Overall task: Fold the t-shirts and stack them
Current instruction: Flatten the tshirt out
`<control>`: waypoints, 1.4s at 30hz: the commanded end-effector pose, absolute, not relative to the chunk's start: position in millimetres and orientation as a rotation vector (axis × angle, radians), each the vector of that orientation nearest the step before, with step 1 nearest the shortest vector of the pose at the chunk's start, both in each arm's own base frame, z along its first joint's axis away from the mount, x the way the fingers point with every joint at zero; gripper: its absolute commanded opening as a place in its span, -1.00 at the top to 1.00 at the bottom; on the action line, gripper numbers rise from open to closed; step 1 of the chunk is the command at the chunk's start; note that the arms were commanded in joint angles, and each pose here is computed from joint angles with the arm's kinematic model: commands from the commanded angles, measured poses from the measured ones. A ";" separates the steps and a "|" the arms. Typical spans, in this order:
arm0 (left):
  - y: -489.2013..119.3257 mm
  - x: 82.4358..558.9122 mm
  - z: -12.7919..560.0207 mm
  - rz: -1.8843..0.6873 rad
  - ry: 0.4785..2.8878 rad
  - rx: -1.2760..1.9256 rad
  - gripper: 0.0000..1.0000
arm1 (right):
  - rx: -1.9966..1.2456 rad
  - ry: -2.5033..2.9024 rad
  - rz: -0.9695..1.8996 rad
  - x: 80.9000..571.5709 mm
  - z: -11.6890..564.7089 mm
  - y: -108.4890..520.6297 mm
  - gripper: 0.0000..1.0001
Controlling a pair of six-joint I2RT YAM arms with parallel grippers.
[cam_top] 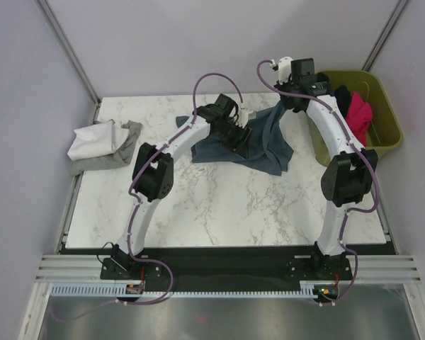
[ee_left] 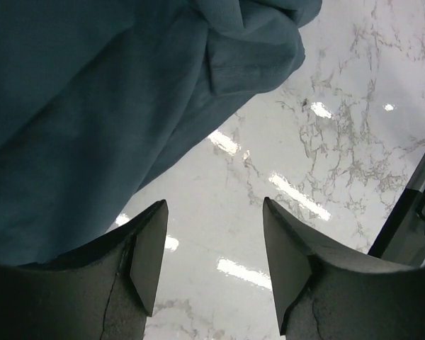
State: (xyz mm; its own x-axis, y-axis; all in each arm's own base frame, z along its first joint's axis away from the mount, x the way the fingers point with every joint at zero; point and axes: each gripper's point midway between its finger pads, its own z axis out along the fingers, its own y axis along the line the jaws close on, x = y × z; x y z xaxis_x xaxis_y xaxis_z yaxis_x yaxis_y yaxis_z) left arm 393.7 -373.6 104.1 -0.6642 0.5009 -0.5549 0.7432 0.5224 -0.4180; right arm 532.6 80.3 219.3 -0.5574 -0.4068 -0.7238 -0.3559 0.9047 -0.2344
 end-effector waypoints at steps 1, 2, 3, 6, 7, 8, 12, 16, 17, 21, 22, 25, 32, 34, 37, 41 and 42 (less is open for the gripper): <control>-413.6 383.0 116.4 -1.067 2.323 1.066 -0.26 | -0.447 2.171 -0.161 541.5 240.3 58.7 1.00; -418.4 383.4 116.6 -1.078 2.309 1.076 -0.26 | -0.437 2.174 -0.167 541.7 239.7 54.9 1.00; -425.2 380.4 111.3 -1.087 2.306 1.093 -0.26 | -0.428 2.182 -0.173 541.3 237.2 51.0 1.00; -438.4 376.3 95.1 -1.118 2.330 1.094 -0.26 | -0.423 2.198 -0.175 541.8 229.9 48.4 1.00; -443.4 377.6 87.4 -1.124 2.330 1.099 -0.26 | -0.425 2.200 -0.176 541.5 228.6 48.2 1.00; -445.5 377.8 84.8 -1.131 2.332 1.097 -0.26 | -0.425 2.202 -0.176 542.0 227.7 48.3 1.00; -456.8 382.4 65.3 -1.140 2.332 1.098 -0.26 | -0.426 2.207 -0.183 541.9 225.7 46.5 1.00; -464.8 389.9 51.5 -1.138 2.318 1.100 -0.26 | -0.432 2.216 -0.188 537.5 223.0 46.1 1.00; -466.0 391.2 48.1 -1.139 2.319 1.097 -0.26 | -0.427 2.214 -0.194 535.8 225.3 44.2 1.00; -470.4 394.2 36.3 -1.146 2.323 1.088 -0.25 | -0.439 2.225 -0.220 528.4 222.9 39.7 1.00; -470.9 396.8 38.0 -1.142 2.316 1.084 -0.25 | -0.438 2.225 -0.222 527.3 223.4 39.2 1.00; -472.8 397.9 40.3 -1.143 2.310 1.075 -0.24 | -0.442 2.230 -0.230 524.5 222.1 37.9 1.00; -473.7 389.6 34.9 -1.190 2.323 1.088 0.11 | -0.436 2.229 -0.232 526.6 222.1 37.7 1.00; -472.3 387.9 35.4 -1.190 2.330 1.088 0.29 | -0.440 2.224 -0.234 526.1 224.5 38.1 1.00; -471.5 387.9 39.2 -1.192 2.318 1.097 0.51 | -0.437 2.224 -0.235 525.7 224.3 37.8 1.00; -471.7 387.7 40.3 -1.195 2.308 1.108 0.67 | -0.436 2.226 -0.228 524.4 223.9 38.6 1.00; -471.0 388.4 41.9 -1.194 2.305 1.108 0.73 | -0.436 2.224 -0.228 524.7 224.2 38.6 1.00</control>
State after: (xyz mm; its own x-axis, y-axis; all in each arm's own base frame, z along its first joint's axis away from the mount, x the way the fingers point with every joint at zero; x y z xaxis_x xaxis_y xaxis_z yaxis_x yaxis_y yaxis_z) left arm 390.5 -464.8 30.9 -0.6635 0.5007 -0.5559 0.7462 0.3889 -0.5403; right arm 524.1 42.2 187.0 -0.6476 -0.3970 -0.6504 -0.2744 0.9178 -0.2871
